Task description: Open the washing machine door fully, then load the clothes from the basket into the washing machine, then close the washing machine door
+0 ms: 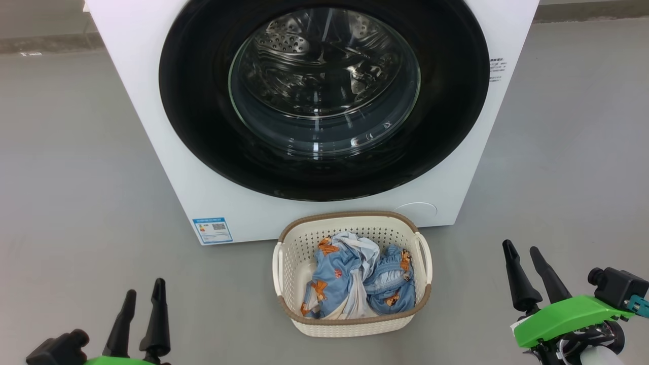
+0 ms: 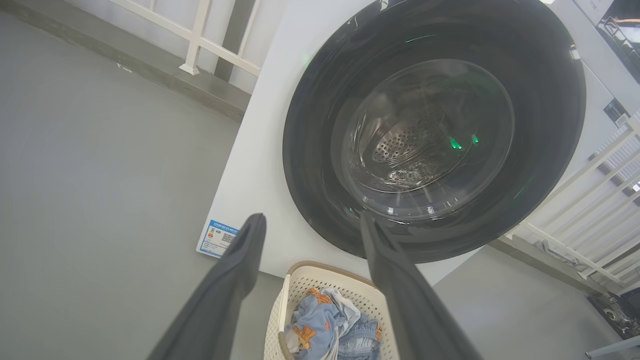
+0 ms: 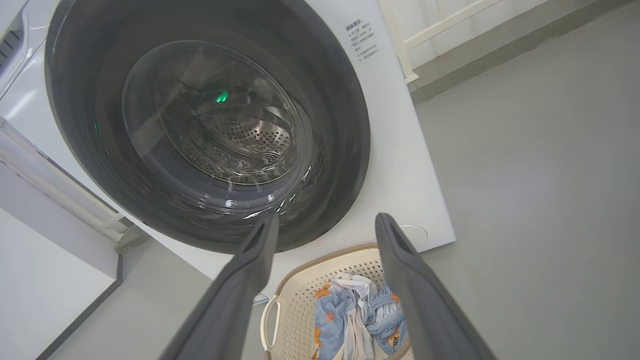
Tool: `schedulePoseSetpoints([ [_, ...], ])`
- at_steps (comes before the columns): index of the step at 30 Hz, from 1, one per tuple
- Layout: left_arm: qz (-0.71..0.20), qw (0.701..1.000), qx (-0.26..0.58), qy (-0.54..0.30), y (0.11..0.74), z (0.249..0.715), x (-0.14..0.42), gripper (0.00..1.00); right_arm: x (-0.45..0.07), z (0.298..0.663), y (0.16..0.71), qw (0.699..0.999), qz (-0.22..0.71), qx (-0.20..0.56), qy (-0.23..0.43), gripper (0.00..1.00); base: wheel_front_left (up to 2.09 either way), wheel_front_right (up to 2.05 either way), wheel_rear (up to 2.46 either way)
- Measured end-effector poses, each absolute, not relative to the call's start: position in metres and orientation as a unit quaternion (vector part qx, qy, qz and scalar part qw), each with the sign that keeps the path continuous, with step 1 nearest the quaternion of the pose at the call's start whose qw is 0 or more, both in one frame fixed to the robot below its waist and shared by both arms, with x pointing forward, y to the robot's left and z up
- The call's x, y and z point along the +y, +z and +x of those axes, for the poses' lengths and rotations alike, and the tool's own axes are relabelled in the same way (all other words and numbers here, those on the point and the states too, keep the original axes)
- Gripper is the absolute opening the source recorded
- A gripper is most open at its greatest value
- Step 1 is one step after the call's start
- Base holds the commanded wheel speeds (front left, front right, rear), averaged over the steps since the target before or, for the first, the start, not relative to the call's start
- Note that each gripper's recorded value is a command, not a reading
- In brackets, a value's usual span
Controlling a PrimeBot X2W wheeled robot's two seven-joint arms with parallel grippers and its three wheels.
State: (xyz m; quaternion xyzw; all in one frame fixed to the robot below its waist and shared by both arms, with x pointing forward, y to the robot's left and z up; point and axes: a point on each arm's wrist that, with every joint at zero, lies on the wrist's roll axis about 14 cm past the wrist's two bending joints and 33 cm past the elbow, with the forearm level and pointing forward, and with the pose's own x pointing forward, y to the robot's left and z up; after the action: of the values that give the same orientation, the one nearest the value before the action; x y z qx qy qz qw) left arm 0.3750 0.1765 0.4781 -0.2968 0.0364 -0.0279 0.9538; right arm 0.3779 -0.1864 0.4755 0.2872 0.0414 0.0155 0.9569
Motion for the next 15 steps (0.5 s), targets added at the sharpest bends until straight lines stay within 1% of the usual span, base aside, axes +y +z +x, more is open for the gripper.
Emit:
schedulePoseSetpoints([
  [15,-0.222,0.973,0.019,-0.051,0.4853,0.3790,0.1722,1.00,-0.1826,0.3802,0.4823,0.977,0.208,0.027,0.039,1.00,0.00,0.00,0.00],
])
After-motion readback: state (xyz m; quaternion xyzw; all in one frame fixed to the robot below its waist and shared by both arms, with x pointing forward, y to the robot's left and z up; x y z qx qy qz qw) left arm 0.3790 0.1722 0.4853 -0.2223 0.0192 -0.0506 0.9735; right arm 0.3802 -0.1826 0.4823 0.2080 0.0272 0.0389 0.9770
